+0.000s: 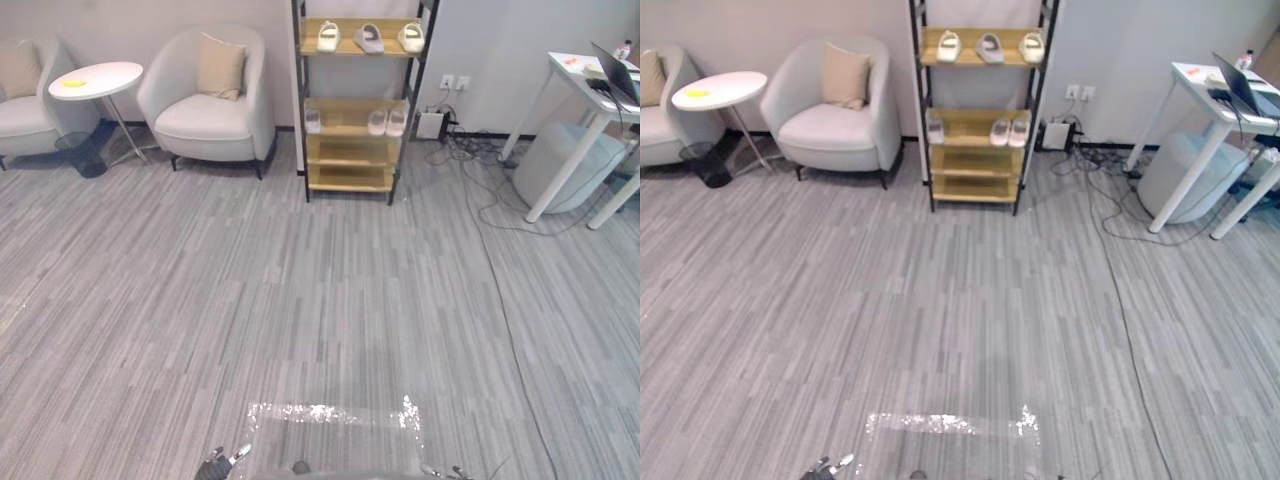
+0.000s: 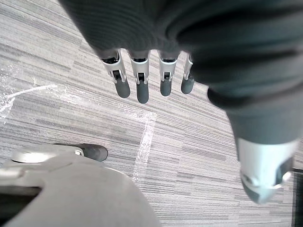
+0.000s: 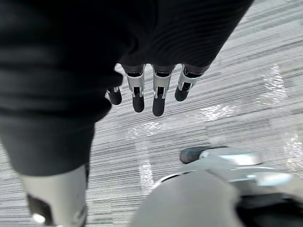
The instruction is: Organize the slippers on the shoe rack
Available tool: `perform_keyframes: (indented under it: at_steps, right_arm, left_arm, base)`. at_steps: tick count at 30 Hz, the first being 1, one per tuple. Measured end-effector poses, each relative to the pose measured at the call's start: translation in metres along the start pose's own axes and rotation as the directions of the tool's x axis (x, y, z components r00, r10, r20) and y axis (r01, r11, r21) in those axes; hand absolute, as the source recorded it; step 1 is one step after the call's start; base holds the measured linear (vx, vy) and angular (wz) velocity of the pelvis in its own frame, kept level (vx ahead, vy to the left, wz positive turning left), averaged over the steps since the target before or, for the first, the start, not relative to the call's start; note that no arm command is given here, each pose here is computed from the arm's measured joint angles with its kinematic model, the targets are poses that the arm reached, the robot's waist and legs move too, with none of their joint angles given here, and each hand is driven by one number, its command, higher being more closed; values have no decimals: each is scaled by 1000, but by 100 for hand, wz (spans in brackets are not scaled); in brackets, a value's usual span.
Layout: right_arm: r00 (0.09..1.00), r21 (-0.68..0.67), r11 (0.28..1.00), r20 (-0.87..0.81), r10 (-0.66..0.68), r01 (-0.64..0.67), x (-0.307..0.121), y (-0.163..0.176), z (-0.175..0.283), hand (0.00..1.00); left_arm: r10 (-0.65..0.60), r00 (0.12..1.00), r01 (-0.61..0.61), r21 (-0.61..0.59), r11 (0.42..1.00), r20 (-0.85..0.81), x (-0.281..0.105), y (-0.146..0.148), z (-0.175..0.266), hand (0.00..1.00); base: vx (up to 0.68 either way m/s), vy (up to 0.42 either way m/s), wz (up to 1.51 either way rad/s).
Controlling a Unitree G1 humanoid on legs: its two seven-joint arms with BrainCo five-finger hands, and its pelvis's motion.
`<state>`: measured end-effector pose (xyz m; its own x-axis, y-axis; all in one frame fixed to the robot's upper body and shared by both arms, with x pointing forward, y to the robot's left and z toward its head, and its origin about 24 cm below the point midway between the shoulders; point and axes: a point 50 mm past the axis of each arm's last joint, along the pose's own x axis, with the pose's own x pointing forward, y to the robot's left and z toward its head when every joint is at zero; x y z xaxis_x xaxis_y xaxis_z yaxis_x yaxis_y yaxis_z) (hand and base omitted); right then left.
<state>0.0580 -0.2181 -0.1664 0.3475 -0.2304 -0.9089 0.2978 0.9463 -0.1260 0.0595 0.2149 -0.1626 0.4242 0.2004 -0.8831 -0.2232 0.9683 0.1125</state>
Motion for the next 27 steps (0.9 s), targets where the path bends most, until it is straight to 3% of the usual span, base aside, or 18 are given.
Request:
perform_keyframes:
  at_steps: [27]
  right_arm:
    - [998, 15, 1000, 57, -3, 2, 4, 8, 21, 0]
  left_arm:
    - [3, 998, -6, 50, 999, 57, 5, -2, 19, 0]
  base:
    - [-2, -24, -3]
